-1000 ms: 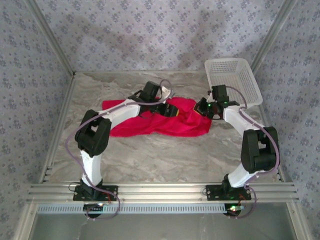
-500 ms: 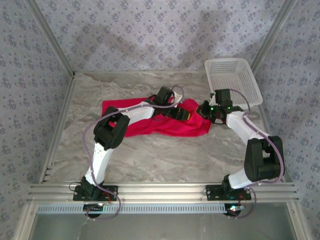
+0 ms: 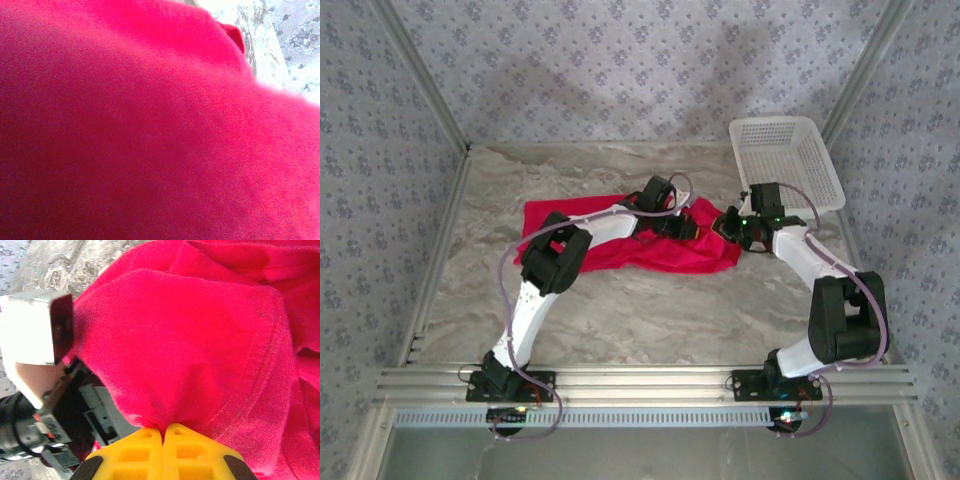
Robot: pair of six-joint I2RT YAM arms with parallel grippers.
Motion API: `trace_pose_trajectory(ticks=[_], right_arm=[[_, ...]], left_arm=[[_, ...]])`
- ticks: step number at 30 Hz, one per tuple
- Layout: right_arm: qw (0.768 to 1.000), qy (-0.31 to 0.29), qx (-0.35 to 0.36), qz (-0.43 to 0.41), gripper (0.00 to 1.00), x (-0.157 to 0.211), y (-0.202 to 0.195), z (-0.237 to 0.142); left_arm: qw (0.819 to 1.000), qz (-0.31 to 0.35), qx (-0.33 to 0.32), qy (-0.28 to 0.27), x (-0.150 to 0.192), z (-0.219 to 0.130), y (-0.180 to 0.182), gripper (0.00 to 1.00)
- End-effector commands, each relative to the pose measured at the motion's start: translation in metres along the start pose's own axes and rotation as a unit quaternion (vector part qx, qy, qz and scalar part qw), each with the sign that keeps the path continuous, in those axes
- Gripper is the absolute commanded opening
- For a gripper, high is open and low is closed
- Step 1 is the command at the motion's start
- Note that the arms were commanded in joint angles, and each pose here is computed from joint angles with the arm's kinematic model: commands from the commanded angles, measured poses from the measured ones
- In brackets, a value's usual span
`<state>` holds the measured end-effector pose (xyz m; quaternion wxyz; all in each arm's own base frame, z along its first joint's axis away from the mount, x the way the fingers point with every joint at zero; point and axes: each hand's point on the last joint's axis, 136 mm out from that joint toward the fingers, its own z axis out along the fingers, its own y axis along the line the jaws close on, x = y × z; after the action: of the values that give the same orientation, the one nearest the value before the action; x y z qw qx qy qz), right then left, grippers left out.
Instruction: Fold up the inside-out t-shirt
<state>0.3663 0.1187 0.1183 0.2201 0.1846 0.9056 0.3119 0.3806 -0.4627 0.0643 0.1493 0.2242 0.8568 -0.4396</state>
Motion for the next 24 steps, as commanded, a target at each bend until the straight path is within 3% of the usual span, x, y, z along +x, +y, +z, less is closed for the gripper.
trace_pose_trajectory(ticks=[1,7,14,18,22,24], right_arm=[[1.0,-0.006,0.021,-0.005,0.0,0.002,-0.018,-0.008],[0.991,-0.009,0.133,0.005,0.0,0.008,-0.081,0.0],[0.988,0.003,0.154,0.022,0.0,-0.003,-0.087,0.015],[0.989,-0.005,0.147,0.023,0.0,-0.021,-0.074,0.012],[0.992,-0.013,0.123,0.006,0.01,-0.032,-0.048,0.002],[0.993,-0.011,0.117,-0.006,0.22,-0.031,-0.038,-0.004]], left_arm=[[0.999,0.017,0.001,-0.03,-0.038,-0.053,-0.038,0.0],[0.994,0.068,0.054,-0.067,-0.061,-0.126,-0.119,0.0],[0.976,0.073,0.19,-0.08,-0.052,-0.159,-0.177,0.0],[0.97,0.068,0.225,-0.061,-0.035,-0.158,-0.175,0.0],[0.974,0.038,0.214,-0.058,-0.033,-0.151,-0.152,0.0],[0.981,0.022,0.183,-0.06,-0.035,-0.145,-0.133,0.0]])
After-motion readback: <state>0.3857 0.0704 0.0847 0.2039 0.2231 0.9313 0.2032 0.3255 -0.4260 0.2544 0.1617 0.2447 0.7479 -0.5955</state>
